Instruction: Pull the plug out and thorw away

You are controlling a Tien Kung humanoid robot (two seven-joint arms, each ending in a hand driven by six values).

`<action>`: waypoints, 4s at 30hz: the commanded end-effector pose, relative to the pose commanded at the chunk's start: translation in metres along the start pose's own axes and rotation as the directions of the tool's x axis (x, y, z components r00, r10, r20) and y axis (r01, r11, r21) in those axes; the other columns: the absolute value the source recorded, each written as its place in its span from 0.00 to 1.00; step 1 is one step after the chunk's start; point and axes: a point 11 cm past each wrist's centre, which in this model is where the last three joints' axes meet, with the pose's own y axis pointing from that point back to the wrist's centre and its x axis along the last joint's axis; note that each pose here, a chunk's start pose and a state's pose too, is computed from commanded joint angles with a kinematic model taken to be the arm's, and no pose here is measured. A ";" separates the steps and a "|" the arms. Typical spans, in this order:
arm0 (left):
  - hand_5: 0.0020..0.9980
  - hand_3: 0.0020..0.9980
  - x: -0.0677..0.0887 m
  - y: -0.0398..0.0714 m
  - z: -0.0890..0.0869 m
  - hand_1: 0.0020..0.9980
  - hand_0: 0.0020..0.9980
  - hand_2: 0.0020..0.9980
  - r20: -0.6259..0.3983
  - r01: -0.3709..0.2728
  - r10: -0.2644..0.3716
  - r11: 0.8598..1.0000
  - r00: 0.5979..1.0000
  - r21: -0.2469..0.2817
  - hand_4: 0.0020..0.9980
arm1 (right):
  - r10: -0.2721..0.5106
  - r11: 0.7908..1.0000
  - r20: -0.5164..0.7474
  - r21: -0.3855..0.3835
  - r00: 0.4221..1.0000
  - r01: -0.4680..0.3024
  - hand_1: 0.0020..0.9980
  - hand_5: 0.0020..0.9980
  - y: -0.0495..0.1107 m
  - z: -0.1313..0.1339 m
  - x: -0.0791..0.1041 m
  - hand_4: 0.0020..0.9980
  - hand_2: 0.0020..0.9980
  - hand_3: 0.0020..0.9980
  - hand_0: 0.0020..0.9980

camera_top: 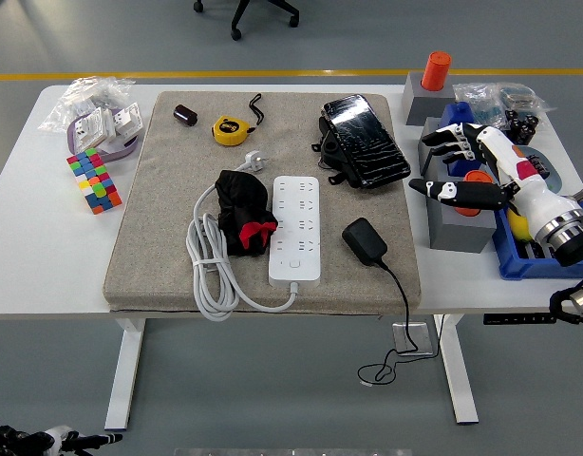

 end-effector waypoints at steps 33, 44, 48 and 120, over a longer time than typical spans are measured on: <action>0.54 0.72 0.001 0.000 -0.002 0.69 0.55 0.71 0.023 -0.002 0.002 1.000 1.000 0.007 0.94 | 0.012 1.000 -0.009 -0.009 1.000 -0.012 0.59 0.26 0.006 0.000 0.004 0.93 0.67 0.61 0.63; 0.54 0.72 0.000 -0.001 -0.007 0.69 0.55 0.71 0.012 0.000 0.000 1.000 1.000 0.012 0.94 | 0.021 1.000 -0.001 -0.003 1.000 -0.021 0.59 0.27 0.006 -0.002 0.005 0.92 0.66 0.61 0.63; 0.54 0.72 0.002 -0.001 -0.011 0.69 0.55 0.71 0.011 -0.004 0.004 1.000 1.000 0.019 0.94 | 0.028 1.000 0.001 0.000 1.000 -0.028 0.59 0.27 0.006 -0.003 0.007 0.92 0.66 0.61 0.63; 0.54 0.72 0.003 -0.002 -0.035 0.69 0.55 0.71 0.052 -0.006 0.002 0.997 0.999 0.073 0.93 | 0.129 0.989 0.032 -0.072 0.991 -0.126 0.61 0.26 0.039 0.018 0.029 0.92 0.66 0.61 0.63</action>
